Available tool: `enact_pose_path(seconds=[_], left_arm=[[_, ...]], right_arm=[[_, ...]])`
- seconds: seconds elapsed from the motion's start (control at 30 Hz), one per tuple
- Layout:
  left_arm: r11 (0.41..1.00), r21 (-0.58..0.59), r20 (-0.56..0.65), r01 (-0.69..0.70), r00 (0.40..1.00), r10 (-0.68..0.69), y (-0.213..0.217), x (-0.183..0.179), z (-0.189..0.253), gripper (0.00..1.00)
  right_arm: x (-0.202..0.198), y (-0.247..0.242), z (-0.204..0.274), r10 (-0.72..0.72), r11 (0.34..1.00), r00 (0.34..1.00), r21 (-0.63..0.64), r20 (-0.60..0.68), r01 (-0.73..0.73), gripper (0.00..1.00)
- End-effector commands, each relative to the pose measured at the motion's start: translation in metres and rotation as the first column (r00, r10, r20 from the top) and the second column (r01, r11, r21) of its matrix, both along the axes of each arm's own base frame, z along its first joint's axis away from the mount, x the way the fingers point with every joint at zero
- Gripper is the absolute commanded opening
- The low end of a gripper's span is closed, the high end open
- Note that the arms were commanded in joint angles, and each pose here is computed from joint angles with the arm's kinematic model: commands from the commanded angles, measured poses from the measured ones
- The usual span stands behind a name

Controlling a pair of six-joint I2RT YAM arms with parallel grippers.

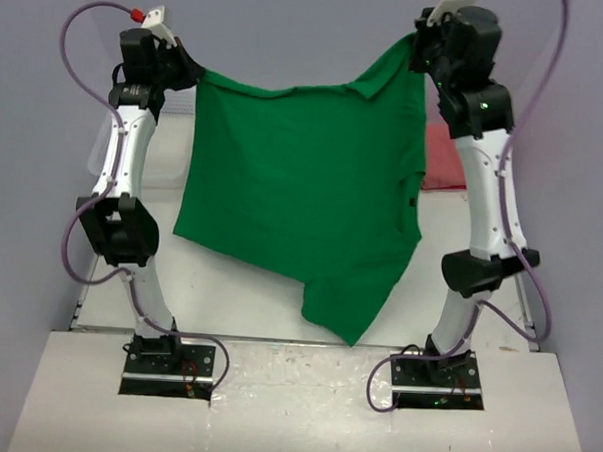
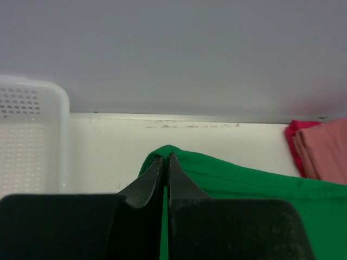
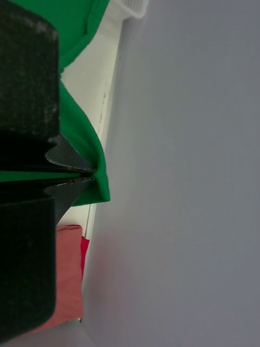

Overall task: Fold and stack the t-shirts
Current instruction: Flatten out the tshirt

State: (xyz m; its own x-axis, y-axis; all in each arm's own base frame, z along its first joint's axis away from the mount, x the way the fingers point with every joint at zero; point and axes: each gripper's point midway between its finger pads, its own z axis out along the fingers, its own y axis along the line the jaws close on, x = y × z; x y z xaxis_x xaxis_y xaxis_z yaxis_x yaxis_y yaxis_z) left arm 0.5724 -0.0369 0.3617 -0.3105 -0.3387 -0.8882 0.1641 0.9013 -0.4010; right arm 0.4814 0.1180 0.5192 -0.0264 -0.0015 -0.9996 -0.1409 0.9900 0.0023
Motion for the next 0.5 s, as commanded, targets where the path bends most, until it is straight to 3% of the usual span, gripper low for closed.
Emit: enact_pose_path(seconds=[0.0,0.03,0.07,0.2,0.47], left_arm=[[0.998,0.065,0.224,0.004,0.974,-0.018,0.007,0.028,0.064,0.00],[0.998,0.055,0.188,0.012,0.982,-0.022,0.009,0.052,0.036,0.00],[0.998,0.050,0.250,0.040,0.967,-0.051,0.004,0.054,0.058,0.00],[0.997,-0.003,0.309,0.075,0.949,-0.071,-0.003,0.070,0.054,0.00],[0.986,-0.022,0.419,0.163,0.897,-0.139,-0.022,0.026,0.115,0.00]], right_arm=[[0.022,-0.011,0.040,0.019,0.999,0.982,-0.040,0.186,-0.012,0.00],[0.028,-0.010,0.040,0.025,0.999,0.980,-0.044,0.197,-0.017,0.00],[0.032,-0.015,0.051,0.021,0.999,0.970,-0.043,0.240,-0.010,0.00],[0.041,-0.025,0.062,0.017,0.999,0.954,-0.043,0.298,-0.004,0.00],[0.008,-0.039,0.087,0.015,0.999,0.944,-0.051,0.330,0.002,0.00]])
